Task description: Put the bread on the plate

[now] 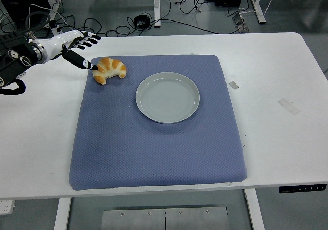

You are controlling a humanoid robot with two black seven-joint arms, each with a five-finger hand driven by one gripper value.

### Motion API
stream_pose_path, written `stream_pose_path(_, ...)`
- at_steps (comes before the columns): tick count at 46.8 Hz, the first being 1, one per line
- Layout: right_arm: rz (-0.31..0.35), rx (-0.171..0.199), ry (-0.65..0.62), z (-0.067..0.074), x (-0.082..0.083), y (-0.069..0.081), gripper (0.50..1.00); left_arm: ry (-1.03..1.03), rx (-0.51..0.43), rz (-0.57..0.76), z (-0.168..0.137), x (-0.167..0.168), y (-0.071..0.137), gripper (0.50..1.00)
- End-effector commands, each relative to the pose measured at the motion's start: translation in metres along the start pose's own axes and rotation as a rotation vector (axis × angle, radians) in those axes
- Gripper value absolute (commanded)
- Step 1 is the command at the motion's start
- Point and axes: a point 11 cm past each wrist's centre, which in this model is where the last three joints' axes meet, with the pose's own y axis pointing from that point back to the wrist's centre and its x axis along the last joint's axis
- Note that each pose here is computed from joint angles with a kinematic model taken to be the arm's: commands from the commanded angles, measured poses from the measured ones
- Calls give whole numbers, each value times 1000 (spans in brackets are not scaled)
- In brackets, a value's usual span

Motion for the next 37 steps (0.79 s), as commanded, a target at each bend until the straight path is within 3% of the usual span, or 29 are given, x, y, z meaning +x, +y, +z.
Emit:
stream_pose_path(1, 0, 0, 0, 0, 0, 0, 1000, -1, 1, -2, -1, -1, 0, 905)
stream_pose_path(25, 0, 0, 0, 0, 0, 0, 1000, -20, 2, 33, 1, -22, -11, 905)
stream_pose_path(37, 0, 0, 0, 0, 0, 0, 1000, -12, 20, 11, -10, -36, -12, 852)
